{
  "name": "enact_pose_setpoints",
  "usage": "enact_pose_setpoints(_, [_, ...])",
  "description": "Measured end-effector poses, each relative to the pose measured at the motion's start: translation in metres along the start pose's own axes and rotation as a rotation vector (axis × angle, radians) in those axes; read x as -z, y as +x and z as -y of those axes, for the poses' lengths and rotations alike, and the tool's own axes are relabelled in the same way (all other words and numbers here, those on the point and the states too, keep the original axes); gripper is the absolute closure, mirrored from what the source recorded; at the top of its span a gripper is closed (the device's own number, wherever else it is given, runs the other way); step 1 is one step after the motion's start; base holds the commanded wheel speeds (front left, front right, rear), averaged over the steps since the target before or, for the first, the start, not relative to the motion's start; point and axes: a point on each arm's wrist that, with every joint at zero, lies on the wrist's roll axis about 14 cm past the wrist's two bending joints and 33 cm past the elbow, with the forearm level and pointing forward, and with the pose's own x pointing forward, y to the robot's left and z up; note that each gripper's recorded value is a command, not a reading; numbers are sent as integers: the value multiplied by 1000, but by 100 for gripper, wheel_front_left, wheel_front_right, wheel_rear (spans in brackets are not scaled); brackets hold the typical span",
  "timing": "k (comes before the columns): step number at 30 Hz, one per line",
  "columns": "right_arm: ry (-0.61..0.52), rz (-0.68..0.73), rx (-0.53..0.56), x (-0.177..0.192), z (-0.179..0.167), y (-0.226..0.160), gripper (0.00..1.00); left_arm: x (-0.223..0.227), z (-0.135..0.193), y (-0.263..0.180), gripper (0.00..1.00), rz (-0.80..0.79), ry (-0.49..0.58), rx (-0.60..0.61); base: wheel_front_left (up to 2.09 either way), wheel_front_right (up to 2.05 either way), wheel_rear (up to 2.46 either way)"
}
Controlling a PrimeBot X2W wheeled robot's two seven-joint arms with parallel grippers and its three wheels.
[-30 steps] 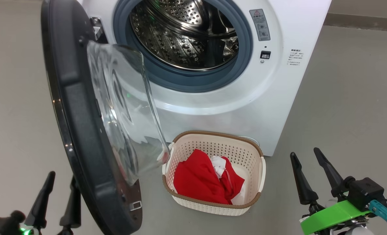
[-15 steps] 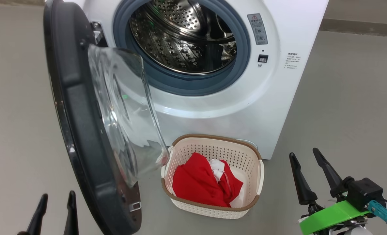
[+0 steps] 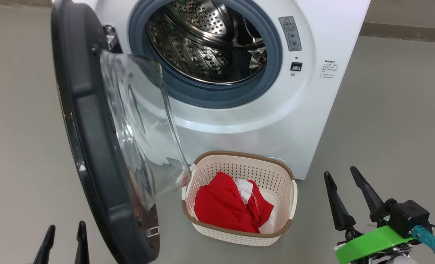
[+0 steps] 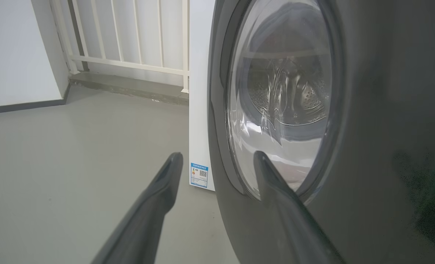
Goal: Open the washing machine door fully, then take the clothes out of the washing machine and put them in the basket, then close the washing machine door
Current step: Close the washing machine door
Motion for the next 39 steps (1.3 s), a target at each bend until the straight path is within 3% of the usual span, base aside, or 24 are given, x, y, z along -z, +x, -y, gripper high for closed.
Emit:
enact_pose_setpoints(6, [3, -7, 4, 3, 1, 0, 0, 3, 2, 1, 0, -10, 4, 7, 0, 0, 0])
enact_pose_setpoints(7, [3, -8, 4, 3, 2, 0, 0, 5, 3, 1, 5, -17, 6, 11, 0, 0, 0])
enact_pose_setpoints(8, [3, -8, 5, 3, 2, 0, 0, 9, 3, 0, 82, -33, 15, 15, 0, 0, 0])
enact_pose_setpoints(9, [3, -9, 5, 3, 2, 0, 0, 13, 2, -1, 100, -47, 26, 15, 0, 0, 0])
enact_pose_setpoints(15, [2, -9, 2, 3, 1, 0, 0, -1, -2, 9, 100, 1, -6, -3, 0, 0, 0])
enact_pose_setpoints(20, [1, -11, 3, 4, 1, 0, 0, -31, -1, 28, 100, 95, -233, -30, 0, 0, 0])
enact_pose_setpoints(22, [1, -11, 4, 4, 1, 0, 0, -38, -3, 31, 100, 109, -270, -36, 0, 0, 0])
enact_pose_setpoints(28, [2, -12, 15, 4, 4, -2, 0, -78, -5, 49, 100, 154, -641, -32, 0, 0, 0])
enact_pose_setpoints(39, [5, -17, 41, 6, 13, -6, 0, -107, 42, 58, 100, -37, -1067, 127, 0, 0, 0])
